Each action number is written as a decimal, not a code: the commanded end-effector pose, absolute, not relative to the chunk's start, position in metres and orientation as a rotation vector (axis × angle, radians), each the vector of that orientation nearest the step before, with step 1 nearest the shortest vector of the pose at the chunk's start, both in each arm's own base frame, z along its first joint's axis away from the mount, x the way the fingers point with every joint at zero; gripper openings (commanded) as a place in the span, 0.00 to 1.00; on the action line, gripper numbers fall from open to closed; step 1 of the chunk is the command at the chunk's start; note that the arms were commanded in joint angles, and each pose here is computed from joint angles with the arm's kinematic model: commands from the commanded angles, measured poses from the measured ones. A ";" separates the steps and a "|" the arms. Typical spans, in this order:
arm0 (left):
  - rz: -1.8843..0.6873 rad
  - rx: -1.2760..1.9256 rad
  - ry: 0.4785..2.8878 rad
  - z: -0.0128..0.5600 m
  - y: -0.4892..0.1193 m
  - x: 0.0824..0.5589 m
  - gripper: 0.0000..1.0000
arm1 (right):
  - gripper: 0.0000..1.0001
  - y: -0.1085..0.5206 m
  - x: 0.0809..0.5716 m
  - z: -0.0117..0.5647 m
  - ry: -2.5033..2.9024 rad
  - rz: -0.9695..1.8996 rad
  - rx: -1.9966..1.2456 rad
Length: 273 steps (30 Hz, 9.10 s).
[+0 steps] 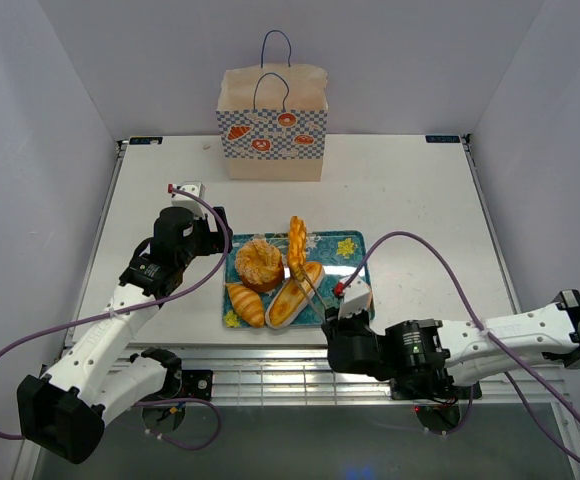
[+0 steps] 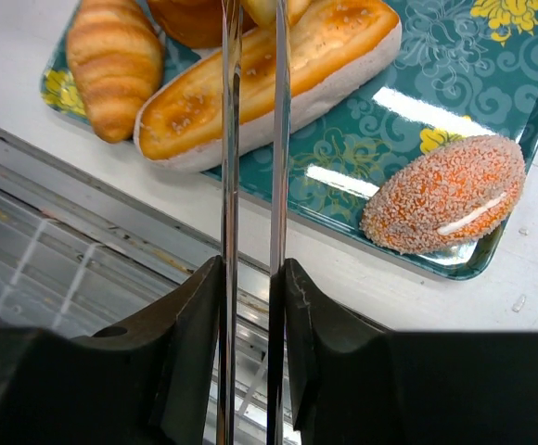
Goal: Place the fake bread into the paper bag
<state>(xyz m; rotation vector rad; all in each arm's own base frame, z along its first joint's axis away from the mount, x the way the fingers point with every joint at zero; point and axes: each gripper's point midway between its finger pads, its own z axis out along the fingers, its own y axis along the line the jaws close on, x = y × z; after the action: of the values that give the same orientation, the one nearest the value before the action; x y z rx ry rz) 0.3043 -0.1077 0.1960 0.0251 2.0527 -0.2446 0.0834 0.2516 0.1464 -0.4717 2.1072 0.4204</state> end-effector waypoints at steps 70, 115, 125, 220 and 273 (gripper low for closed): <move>-0.305 0.055 1.993 0.224 -0.116 0.301 0.98 | 0.08 0.226 0.366 0.435 1.709 1.111 -0.208; -0.304 0.067 2.014 0.217 -0.119 0.303 0.98 | 0.49 0.212 0.446 0.418 1.769 1.262 -0.077; -0.297 0.065 2.012 0.217 -0.118 0.303 0.98 | 0.48 0.199 0.399 0.432 1.718 1.179 -0.156; -0.278 0.062 2.023 0.213 -0.116 0.303 0.98 | 0.17 0.320 0.194 0.200 2.135 0.840 -0.502; -0.264 -0.087 1.829 0.263 -0.091 0.291 0.98 | 0.08 0.344 0.453 0.517 1.357 1.020 -0.291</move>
<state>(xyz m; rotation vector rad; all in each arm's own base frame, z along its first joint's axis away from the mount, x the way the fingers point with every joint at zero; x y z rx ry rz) 0.2912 -0.0872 0.2547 -0.0919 1.8460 -0.2407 0.4580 0.3609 0.4302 -0.3041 1.6364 0.9263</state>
